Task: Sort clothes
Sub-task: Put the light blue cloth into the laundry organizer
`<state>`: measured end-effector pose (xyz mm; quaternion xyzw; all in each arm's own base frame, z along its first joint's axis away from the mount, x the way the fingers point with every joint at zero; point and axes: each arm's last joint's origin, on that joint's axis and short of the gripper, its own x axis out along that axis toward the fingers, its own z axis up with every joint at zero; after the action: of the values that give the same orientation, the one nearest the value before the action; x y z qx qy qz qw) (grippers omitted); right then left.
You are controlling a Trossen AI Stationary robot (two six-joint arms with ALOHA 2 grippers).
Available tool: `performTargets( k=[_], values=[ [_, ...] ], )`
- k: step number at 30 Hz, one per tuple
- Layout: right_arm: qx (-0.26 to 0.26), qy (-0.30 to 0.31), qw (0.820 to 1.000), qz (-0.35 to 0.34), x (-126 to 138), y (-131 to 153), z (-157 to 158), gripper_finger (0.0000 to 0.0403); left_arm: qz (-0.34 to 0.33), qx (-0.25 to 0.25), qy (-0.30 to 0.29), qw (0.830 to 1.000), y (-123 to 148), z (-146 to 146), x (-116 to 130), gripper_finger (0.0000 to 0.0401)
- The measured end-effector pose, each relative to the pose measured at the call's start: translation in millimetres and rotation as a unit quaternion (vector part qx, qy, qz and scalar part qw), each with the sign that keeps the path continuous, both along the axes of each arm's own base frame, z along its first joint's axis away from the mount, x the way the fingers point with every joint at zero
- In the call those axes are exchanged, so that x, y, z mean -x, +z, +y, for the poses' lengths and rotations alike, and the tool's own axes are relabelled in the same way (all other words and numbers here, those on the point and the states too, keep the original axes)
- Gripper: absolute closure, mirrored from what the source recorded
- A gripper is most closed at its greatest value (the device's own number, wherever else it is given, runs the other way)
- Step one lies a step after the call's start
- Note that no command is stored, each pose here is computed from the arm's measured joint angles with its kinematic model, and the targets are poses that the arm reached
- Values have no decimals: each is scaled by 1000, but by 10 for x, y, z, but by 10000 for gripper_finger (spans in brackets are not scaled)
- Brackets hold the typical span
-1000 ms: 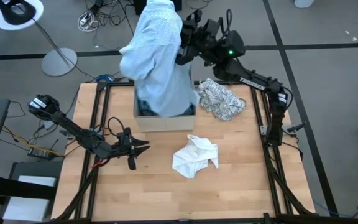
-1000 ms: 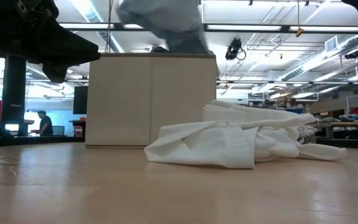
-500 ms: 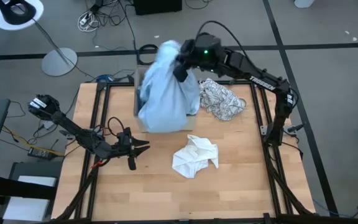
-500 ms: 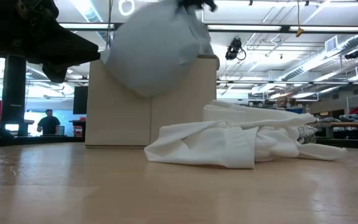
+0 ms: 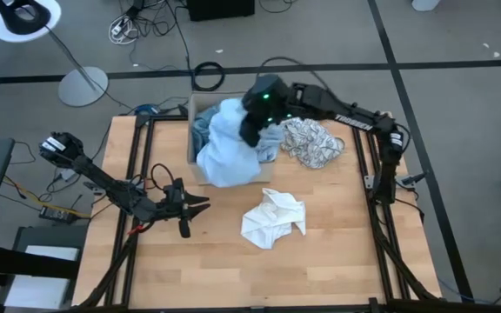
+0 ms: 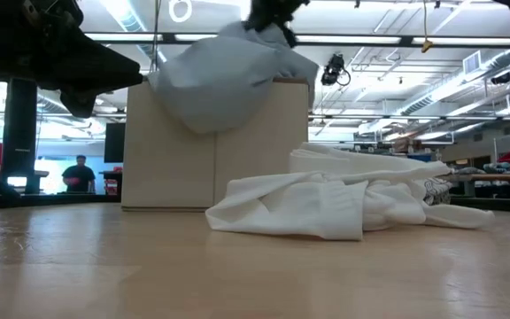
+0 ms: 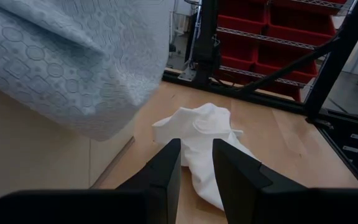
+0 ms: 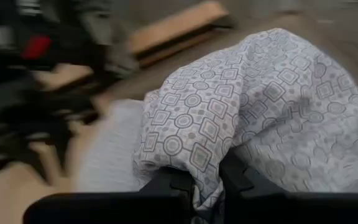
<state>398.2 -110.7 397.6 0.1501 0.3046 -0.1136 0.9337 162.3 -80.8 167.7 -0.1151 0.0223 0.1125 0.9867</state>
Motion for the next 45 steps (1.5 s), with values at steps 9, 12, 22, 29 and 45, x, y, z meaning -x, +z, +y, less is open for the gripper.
performTargets(
  k=[9, 12, 22, 29, 45],
  values=[
    [-40, 41, 998, 23, -679, -910, -199, 378, -1, 2, 0, 1000, 2, 0, -1, 302],
    [-53, -7, 997, 51, -797, -1291, -420, 378, -3, 3, 0, 1000, 5, -1, -1, 302],
    [-92, -84, 988, 90, -888, -1982, -865, 370, -1, 2, 0, 1000, 1, 0, -1, 302],
    [-60, -62, 993, 76, -866, -1823, -852, 324, 0, 3, 0, 1000, 0, 0, 0, 302],
    [31, -53, 996, -72, -245, -261, -722, 202, -3, 13, 1, 1000, 0, 0, 0, 302]
  ],
)
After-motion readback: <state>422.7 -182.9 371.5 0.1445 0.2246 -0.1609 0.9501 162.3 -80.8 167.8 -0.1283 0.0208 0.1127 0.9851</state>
